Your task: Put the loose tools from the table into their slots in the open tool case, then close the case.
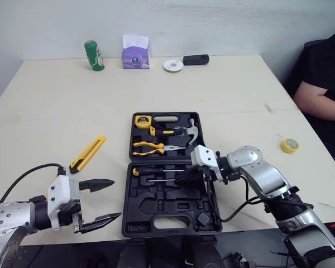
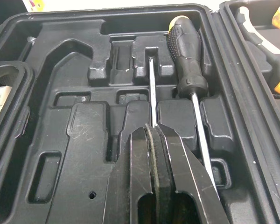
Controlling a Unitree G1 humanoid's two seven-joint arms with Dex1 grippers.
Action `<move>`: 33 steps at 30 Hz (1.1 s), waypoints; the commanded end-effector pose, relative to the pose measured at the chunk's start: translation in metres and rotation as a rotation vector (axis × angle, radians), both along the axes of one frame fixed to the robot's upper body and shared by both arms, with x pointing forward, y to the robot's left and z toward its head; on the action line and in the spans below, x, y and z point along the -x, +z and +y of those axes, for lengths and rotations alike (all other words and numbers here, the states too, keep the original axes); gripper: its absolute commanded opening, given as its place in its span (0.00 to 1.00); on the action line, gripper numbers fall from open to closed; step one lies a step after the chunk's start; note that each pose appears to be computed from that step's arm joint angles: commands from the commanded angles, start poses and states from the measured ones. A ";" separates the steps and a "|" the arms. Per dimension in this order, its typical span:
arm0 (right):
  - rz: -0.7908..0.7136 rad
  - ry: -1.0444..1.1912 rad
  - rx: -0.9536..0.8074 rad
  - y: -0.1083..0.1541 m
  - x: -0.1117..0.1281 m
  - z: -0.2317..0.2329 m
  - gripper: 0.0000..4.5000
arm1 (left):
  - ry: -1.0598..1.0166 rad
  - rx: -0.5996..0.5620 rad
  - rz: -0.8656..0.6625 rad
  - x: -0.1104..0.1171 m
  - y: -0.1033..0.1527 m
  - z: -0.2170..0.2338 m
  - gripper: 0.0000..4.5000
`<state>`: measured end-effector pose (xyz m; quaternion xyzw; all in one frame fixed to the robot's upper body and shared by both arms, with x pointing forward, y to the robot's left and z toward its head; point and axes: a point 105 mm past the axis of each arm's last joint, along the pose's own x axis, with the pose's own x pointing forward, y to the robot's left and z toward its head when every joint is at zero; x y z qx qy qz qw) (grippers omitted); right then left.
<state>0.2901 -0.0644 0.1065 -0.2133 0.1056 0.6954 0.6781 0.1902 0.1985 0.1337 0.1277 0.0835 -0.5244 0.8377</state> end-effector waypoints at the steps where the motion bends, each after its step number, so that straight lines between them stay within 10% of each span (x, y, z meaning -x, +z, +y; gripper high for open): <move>1: 0.017 -0.003 0.002 -0.010 0.003 -0.012 0.01 | 0.014 0.019 -0.050 -0.001 0.007 -0.002 1.00; 10: -0.186 -0.229 -0.267 0.069 -0.012 -0.074 0.01 | 0.210 -0.025 -0.070 -0.002 0.017 0.037 1.00; 20: -0.423 -0.816 -0.108 0.069 -0.029 -0.228 0.98 | 0.771 -0.008 -0.158 0.029 0.042 0.163 1.00; 33: -0.525 -1.287 0.011 0.058 0.003 -0.359 0.99 | 1.234 -0.038 -0.213 0.079 0.029 0.258 1.00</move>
